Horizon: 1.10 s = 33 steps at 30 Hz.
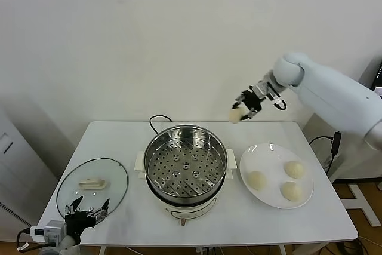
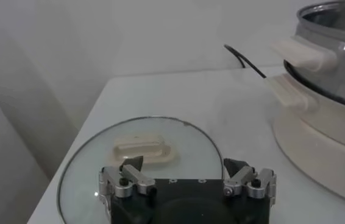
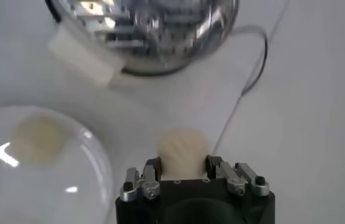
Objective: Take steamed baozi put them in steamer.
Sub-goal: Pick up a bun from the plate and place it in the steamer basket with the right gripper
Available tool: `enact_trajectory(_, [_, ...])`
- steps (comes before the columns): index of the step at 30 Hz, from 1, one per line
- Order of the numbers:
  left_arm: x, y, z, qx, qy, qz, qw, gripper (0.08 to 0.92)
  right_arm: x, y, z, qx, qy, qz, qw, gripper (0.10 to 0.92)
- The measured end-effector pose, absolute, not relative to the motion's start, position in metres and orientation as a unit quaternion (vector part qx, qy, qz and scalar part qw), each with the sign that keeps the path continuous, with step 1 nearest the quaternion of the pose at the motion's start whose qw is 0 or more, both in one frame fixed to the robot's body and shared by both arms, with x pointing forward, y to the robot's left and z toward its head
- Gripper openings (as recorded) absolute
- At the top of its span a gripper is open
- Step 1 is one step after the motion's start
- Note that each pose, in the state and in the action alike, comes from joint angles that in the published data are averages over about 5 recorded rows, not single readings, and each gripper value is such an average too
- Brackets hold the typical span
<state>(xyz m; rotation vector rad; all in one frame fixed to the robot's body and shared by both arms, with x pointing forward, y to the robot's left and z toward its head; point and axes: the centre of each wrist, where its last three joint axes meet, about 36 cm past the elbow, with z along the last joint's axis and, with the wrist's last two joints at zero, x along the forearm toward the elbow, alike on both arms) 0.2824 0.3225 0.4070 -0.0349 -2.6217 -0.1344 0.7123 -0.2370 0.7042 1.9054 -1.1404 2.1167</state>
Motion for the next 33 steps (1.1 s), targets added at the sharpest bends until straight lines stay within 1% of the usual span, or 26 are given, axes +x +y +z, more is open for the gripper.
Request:
enact_trajectory(7, [0.283,0.321,0.408,-0.014,-0.965,-0.050,0.256,0.823,0.706,-0.170,0.711,0.655,-0.260,0.707,-0.056,0.467])
enact_trajectory(13, [0.283,0.322,0.408,-0.015,-0.965,-0.051,0.256,0.823,0.696,-0.127,0.705,0.667,-0.181,0.716,-0.103,0.467])
enact_trajectory(22, [0.283,0.322,0.407,-0.014,-0.965,-0.051,0.258,0.823,0.684,-0.087,0.676,0.668,-0.098,0.727,-0.128,0.467])
enact_trajectory(33, [0.285,0.321,0.407,-0.016,-0.965,-0.050,0.256,0.823,0.674,-0.056,0.643,0.656,-0.049,0.742,-0.126,0.467])
